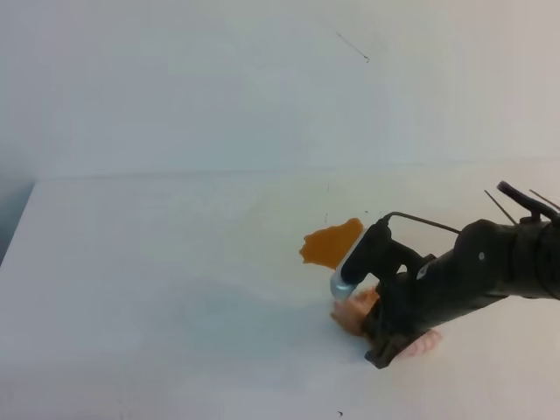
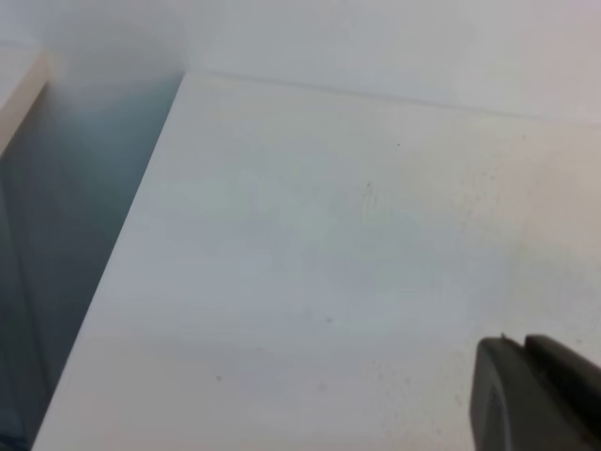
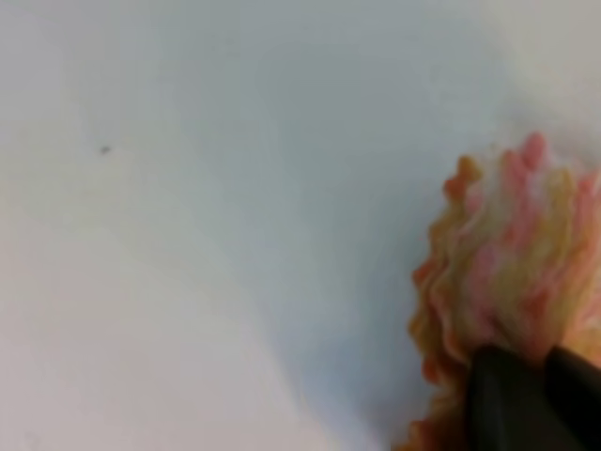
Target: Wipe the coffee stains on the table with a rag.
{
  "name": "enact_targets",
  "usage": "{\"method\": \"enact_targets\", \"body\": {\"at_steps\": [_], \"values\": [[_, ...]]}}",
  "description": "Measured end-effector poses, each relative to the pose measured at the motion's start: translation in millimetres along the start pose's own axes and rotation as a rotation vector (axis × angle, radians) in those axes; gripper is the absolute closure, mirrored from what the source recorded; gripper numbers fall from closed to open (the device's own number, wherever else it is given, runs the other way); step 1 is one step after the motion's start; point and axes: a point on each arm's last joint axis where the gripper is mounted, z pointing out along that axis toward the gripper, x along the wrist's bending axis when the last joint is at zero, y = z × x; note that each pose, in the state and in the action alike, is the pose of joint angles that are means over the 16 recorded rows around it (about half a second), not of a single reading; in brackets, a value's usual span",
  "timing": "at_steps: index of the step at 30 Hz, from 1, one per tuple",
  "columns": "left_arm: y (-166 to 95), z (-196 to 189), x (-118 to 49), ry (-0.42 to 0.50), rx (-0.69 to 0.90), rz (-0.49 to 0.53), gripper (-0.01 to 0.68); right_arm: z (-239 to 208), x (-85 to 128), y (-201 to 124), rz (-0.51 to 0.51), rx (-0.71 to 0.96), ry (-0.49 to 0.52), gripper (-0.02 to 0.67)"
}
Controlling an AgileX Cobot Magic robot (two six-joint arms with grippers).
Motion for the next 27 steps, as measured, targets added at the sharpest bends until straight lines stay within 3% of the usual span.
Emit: {"method": "enact_targets", "body": {"at_steps": [8,17,23,27], "values": [[0.0,0.0,0.0,0.000,0.000,0.000,0.674,-22.6,-19.9,17.7,0.001,-0.115,-0.115,0.612],[0.0,0.0,0.0,0.000,0.000,0.000,0.674,-32.9,-86.4,41.3,0.063,-0.222,-0.273,0.614],[0.0,0.0,0.0,0.000,0.000,0.000,0.674,-7.4,-135.0,51.9,0.097,-0.203,-0.264,0.615],[0.0,0.0,0.0,0.000,0.000,0.000,0.674,21.3,-156.3,56.2,0.132,-0.164,-0.209,0.615]]}}
